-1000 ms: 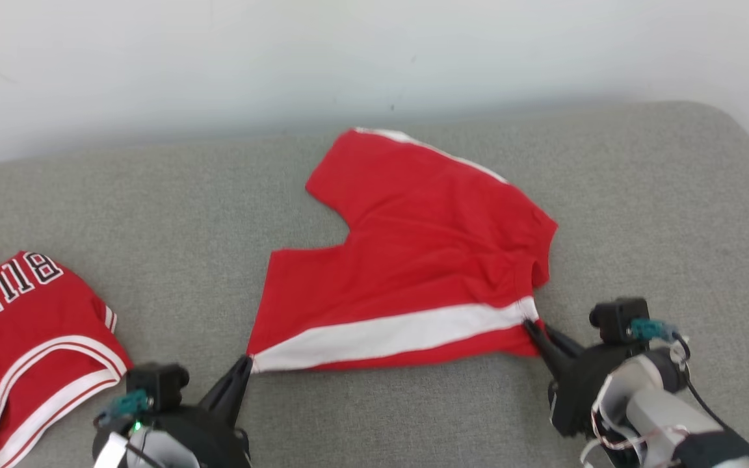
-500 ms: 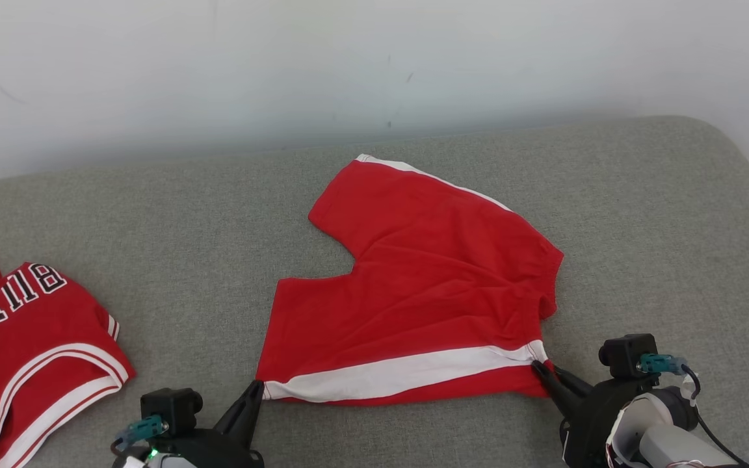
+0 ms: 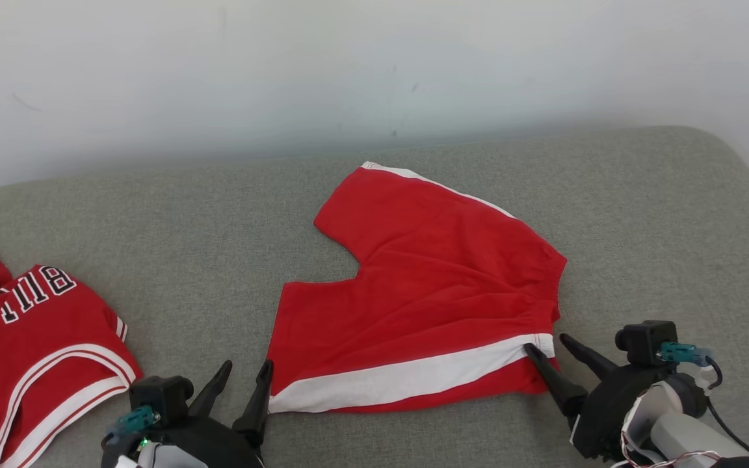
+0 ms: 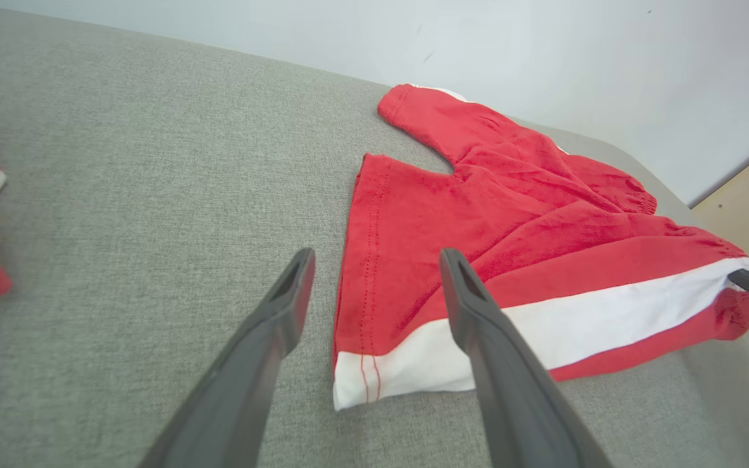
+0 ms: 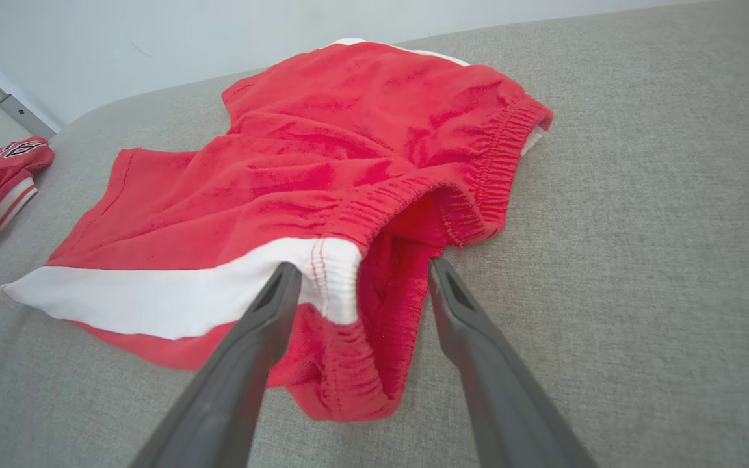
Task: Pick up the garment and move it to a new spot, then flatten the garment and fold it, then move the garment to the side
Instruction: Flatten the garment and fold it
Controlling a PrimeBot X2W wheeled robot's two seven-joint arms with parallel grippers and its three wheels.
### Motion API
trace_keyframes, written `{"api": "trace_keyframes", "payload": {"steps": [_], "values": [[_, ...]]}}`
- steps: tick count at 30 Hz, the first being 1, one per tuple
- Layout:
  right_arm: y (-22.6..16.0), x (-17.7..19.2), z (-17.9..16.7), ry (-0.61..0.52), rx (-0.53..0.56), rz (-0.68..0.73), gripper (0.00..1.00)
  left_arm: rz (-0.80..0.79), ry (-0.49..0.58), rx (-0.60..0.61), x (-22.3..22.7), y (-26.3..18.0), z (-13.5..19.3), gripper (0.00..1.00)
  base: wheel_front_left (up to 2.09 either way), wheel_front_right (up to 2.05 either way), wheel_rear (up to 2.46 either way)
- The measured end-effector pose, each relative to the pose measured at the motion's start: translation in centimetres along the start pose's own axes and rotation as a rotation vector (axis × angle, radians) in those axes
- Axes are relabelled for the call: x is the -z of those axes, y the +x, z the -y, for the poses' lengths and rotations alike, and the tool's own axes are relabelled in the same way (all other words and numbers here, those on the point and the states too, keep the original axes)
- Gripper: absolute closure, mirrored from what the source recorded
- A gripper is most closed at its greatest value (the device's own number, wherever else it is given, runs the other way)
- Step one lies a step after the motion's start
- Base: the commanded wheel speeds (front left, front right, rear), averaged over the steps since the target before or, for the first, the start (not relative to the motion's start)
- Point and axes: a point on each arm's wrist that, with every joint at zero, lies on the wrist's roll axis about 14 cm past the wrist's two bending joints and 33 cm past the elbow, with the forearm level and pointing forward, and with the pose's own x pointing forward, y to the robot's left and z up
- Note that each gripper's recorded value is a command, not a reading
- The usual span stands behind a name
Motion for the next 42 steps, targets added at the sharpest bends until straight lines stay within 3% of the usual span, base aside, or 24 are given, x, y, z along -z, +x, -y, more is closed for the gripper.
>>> {"api": "trace_keyframes", "payload": {"steps": [17, 33, 42], "values": [[-1.8, 2.3, 1.2, -0.049, 0.045, -0.061, 0.00, -0.032, 0.053, -0.004, 1.6, -1.5, -0.2, 0.00, 0.00, 0.00, 0.00], [-2.8, 1.0, 0.4, -0.127, 0.058, -0.029, 0.00, -0.034, 0.079, 0.003, 1.6, -2.0, 0.3, 0.00, 0.00, 0.00, 0.00], [-2.7, 0.7, 0.0, -0.152, 0.056, -0.040, 0.00, -0.149, 0.129, -0.004, 4.0, -2.3, -0.1, 0.00, 0.00, 0.00, 0.00]]}}
